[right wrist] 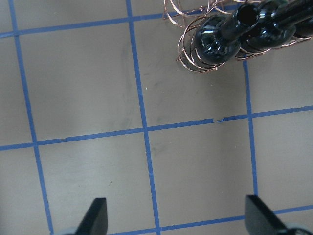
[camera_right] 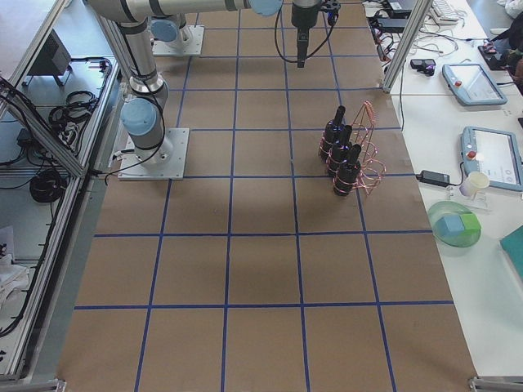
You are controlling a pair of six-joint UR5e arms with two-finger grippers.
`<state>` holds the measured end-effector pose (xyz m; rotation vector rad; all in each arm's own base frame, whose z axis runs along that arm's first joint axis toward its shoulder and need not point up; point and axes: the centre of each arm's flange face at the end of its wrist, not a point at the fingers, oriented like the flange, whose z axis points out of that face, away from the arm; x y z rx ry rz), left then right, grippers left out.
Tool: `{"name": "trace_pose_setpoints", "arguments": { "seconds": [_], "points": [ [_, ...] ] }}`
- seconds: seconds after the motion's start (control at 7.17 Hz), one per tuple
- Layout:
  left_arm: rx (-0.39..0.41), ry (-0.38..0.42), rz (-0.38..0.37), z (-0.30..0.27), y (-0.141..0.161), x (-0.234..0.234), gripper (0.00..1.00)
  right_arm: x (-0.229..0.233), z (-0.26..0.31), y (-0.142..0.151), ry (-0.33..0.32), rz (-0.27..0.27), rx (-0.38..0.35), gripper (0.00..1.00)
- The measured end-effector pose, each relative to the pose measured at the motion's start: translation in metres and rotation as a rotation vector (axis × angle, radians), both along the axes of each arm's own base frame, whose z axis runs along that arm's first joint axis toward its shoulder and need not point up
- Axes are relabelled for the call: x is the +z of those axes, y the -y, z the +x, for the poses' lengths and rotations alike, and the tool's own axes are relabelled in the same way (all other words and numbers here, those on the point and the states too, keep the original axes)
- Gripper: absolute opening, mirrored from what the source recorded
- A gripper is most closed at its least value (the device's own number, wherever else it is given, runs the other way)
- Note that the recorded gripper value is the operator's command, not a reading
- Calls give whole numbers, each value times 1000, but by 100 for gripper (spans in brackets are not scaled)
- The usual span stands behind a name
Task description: Place wine into wine basket
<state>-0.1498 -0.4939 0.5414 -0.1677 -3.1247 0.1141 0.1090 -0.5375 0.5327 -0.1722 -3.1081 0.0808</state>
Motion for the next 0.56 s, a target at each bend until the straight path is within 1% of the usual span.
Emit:
{"name": "trace_pose_setpoints", "arguments": {
  "seconds": [0.28, 0.56],
  "points": [
    [0, -1, 0, 0, 0, 0, 100, -8, 5, -17, 30, 15, 14, 100],
    [0, 0, 0, 0, 0, 0, 100, -10, 10, -23, 29, 21, 24, 100]
  ]
}}
